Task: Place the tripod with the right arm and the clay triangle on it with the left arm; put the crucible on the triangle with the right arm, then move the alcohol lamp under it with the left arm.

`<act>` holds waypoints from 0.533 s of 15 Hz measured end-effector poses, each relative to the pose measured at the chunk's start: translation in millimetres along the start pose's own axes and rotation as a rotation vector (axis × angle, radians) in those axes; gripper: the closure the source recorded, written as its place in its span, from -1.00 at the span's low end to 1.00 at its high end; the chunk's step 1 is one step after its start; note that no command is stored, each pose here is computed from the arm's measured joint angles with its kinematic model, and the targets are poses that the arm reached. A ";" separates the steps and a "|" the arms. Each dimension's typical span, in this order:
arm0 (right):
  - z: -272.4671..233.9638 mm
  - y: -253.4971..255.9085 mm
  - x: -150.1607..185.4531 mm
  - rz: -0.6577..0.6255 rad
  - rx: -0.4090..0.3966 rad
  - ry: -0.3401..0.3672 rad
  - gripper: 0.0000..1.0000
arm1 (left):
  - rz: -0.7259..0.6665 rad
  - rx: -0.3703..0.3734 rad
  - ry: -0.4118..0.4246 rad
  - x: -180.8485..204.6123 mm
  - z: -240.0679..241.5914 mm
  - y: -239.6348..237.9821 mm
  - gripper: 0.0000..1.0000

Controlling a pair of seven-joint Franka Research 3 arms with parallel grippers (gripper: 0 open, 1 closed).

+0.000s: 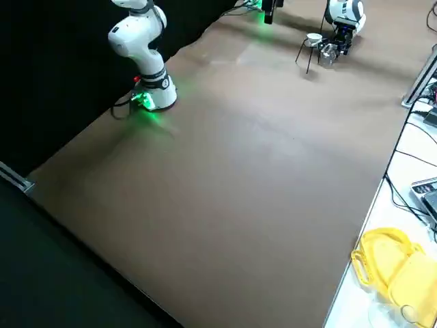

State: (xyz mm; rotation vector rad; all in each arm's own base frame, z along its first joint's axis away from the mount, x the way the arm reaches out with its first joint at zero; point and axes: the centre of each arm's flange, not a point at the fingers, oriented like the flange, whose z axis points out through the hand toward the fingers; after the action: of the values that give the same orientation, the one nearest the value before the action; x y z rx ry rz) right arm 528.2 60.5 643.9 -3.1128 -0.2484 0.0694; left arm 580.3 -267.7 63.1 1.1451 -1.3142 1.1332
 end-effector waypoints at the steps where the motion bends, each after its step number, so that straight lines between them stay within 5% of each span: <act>1: 0.0 0.3 0.0 0.001 0.000 0.000 -1.00 | -0.001 0.004 0.000 1.0 -0.9 -1.9 -0.94; 8: 1.3 11.3 -1.5 0.021 0.002 -0.008 -1.00 | -0.023 0.026 -0.004 0.8 -14.4 -8.0 -0.98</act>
State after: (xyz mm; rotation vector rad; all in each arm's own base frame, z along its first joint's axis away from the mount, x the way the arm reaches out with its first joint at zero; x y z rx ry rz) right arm 528.5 49.2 642.4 -3.1140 -0.2159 0.0823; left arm 589.8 -254.3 64.8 1.1792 -1.2903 1.1347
